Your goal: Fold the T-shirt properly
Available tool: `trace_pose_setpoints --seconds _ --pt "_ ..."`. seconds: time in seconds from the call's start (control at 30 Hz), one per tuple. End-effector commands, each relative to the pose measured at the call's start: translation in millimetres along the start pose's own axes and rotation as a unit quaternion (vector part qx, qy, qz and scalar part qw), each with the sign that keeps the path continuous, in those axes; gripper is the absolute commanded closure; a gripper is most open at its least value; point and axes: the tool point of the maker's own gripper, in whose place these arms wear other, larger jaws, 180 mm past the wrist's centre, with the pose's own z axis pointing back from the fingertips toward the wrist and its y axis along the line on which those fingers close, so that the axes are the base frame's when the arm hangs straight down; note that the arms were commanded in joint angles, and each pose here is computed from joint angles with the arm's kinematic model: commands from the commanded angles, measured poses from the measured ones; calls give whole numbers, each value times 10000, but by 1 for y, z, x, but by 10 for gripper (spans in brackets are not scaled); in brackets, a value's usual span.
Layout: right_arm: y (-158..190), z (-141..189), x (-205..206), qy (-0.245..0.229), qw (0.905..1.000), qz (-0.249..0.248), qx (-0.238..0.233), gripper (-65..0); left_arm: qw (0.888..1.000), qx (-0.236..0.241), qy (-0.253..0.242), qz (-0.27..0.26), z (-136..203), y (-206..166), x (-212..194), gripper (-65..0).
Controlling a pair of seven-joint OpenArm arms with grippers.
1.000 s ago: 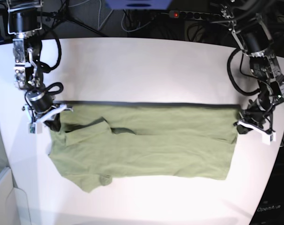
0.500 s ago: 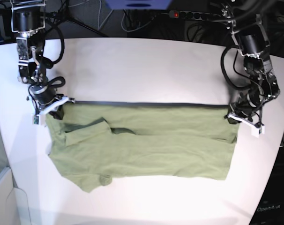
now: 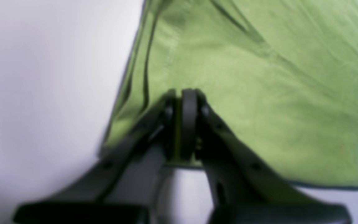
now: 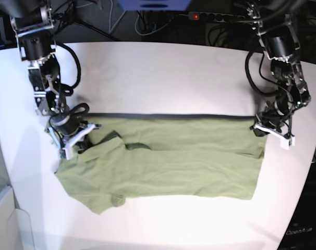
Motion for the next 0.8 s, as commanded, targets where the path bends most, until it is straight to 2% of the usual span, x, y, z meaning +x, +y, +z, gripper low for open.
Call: trace_pose_setpoints --seconds 0.0,0.2,0.37,0.57,0.77 --pt "7 -6 31 -316 9994 92 131 -1 9999 6 -94 -90 5 2 8 -28" --pt "46 -27 88 -447 9946 767 544 -1 9999 68 36 -79 7 9 -7 -28" --pt "59 -21 109 -469 9917 995 659 -1 9997 167 77 -135 12 20 -9 -28" --pt "31 -10 82 -220 9926 1104 446 -1 9997 195 61 -161 13 22 -7 -28" --pt "7 3 50 -193 9928 1139 309 -1 9995 242 23 -213 16 27 0 -28"
